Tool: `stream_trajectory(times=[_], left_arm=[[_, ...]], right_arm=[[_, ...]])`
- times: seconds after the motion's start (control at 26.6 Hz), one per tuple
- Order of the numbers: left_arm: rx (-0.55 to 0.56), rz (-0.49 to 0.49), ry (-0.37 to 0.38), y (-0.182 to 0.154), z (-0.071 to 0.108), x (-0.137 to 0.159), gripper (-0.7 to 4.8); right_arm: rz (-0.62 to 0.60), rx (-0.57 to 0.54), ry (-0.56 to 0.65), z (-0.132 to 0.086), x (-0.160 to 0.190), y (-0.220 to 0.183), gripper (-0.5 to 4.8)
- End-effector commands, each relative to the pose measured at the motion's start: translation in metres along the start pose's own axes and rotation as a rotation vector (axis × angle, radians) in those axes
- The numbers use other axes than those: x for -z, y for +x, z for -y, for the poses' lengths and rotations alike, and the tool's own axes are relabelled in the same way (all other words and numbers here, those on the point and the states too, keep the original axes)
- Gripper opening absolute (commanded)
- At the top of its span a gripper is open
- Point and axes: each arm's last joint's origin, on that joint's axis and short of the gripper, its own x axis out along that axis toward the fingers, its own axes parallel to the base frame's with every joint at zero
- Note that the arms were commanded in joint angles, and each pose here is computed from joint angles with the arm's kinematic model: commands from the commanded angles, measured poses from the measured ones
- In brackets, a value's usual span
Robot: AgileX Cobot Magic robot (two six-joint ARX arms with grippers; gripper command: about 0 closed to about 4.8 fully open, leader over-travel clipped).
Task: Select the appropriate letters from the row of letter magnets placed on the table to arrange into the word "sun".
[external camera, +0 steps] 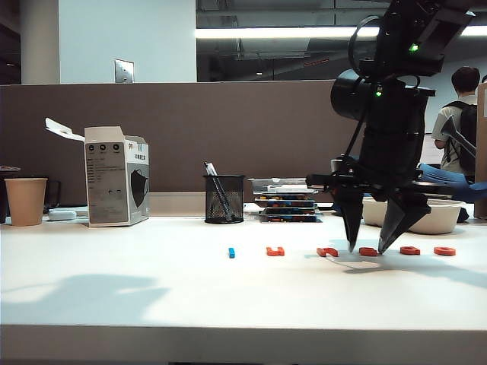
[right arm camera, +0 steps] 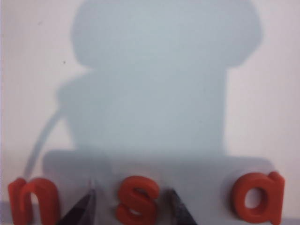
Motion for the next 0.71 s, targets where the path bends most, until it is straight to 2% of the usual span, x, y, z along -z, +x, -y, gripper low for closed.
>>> stream_trajectory(times=[0.04,0.19,0.23,0.34,0.53,0.64,0.71], left_arm=[[0.010,0.014,-0.006,-0.0016,0.0006,-0.0015,-0.04],[0.009,0.015,-0.006,-0.0016,0.0006,-0.0015,-0.04],[0.010,0.014,-0.006,-0.0016,0.0006,-0.0015,-0.04],[0.010,0.014,-0.006,-0.0016,0.0006,-0.0015,-0.04],[0.010,0.015,-0.006,-0.0016,0.0007,-0.0016,-0.04],[0.010,0.015,-0.006,-0.0016,0.0007,-0.0016,-0.04],[0.010,0.015,-0.006,-0.0016,0.0006,-0.0015,-0.04]], right_arm=[[-0.073,0.020,-0.003,0.0019,0.0080,0.0046,1.98],[-0.068,0.018,-0.002,0.0018,0.0076,0.0046,1.97],[-0.067,0.018,-0.002,0.0017,0.0075,0.0046,1.84],[-0.066,0.017,-0.003,0.0017,0.0074,0.0046,1.02],[-0.064,0.016,-0.003,0.0016,0.0072,0.0047,0.98],[-0.061,0.015,-0.003,0.0015,0.0069,0.0047,0.56],[-0.058,0.014,-0.003,0.0014,0.0066,0.0047,0.52]])
